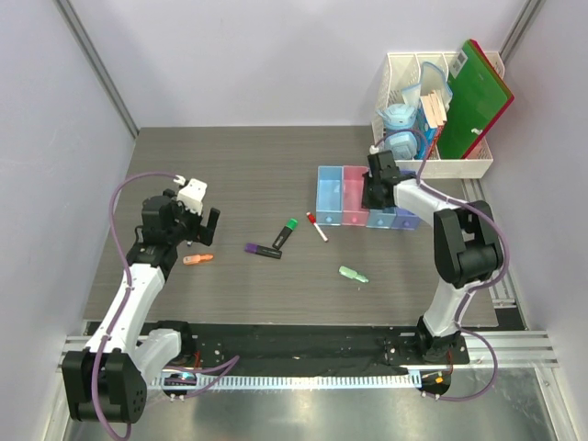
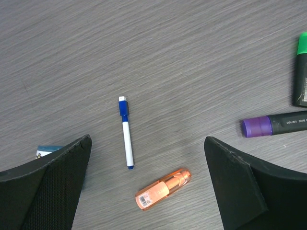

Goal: Sort the stationery into containers
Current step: Move the storage box to the center of the board.

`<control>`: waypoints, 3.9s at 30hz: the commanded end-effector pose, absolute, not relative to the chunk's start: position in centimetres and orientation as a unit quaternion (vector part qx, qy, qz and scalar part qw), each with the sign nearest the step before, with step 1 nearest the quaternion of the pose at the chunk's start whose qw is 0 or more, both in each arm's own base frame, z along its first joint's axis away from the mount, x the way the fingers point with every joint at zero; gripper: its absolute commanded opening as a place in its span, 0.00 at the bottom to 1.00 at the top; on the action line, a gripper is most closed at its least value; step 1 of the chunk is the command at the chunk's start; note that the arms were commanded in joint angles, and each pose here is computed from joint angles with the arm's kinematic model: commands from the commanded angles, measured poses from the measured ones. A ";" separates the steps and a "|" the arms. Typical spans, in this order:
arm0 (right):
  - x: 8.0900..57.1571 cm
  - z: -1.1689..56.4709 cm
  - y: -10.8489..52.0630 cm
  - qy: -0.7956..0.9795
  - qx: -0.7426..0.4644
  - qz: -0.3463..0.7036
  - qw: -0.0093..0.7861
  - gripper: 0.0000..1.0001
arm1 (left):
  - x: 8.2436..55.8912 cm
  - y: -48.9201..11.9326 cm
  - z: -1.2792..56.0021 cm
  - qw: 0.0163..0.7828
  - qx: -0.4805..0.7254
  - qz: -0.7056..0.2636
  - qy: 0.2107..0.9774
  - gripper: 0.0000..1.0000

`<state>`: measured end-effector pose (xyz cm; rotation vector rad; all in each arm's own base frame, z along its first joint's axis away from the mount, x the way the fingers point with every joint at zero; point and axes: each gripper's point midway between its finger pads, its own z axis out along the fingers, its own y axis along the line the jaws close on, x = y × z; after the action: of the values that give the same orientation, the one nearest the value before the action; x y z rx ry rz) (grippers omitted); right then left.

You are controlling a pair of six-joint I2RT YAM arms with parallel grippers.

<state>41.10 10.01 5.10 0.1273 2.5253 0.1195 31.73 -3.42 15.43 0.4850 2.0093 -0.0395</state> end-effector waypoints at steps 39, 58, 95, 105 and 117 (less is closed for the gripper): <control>51.6 2.4 26.7 0.928 -0.072 0.105 0.350 0.01 | 31.1 -4.0 14.6 0.490 0.237 -0.028 0.839 1.00; 46.6 1.9 26.4 0.933 -0.025 0.075 0.350 0.01 | 30.7 -3.8 14.3 0.490 0.245 -0.022 0.837 1.00; 44.5 1.3 30.6 0.937 0.035 0.133 0.322 0.39 | 30.8 -5.2 14.4 0.476 0.275 -0.056 0.833 1.00; 45.4 8.1 30.4 0.913 -0.016 0.123 0.389 0.59 | 30.4 -5.4 13.5 0.470 0.277 -0.064 0.835 1.00; 46.7 19.7 29.1 0.856 -0.117 0.092 0.495 0.63 | 30.6 -6.0 13.5 0.478 0.272 -0.081 0.831 1.00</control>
<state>45.46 29.10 10.63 -0.1776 2.2786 0.2384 30.04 -5.41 12.77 0.6697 2.0750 -0.1673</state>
